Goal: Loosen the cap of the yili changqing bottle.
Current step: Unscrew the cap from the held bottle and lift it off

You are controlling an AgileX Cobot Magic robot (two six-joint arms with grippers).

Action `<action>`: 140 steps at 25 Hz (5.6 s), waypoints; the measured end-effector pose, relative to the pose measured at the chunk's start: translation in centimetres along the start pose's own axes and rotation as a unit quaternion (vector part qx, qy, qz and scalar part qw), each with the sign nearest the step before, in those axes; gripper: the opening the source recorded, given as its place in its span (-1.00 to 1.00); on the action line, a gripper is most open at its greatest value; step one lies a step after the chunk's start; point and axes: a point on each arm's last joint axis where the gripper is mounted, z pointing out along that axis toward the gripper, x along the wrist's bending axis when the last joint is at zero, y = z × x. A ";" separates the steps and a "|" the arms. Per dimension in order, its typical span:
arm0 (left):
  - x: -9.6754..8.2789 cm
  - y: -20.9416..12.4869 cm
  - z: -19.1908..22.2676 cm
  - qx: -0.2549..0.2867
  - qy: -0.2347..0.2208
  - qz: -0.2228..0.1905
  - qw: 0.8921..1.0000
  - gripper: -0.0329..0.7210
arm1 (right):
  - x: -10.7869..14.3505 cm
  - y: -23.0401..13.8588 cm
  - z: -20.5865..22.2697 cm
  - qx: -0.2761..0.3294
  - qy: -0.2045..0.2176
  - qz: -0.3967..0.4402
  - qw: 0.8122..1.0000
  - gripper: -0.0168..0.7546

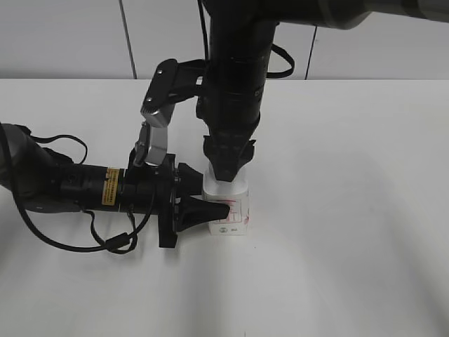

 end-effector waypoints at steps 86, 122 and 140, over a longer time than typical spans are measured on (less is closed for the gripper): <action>0.0 0.0 0.0 0.001 -0.003 0.001 1.000 -0.04 | 0.0 0.2 -0.2 -0.006 0.004 0.214 0.977 0.52; -0.1 -0.1 0.0 0.006 -0.008 0.005 1.000 -0.04 | -0.1 0.1 0.6 0.007 0.002 0.610 0.792 0.22; -0.1 -0.1 0.0 0.007 -0.008 0.005 1.000 -0.05 | -0.2 0.1 0.6 0.012 -0.008 0.267 0.963 0.07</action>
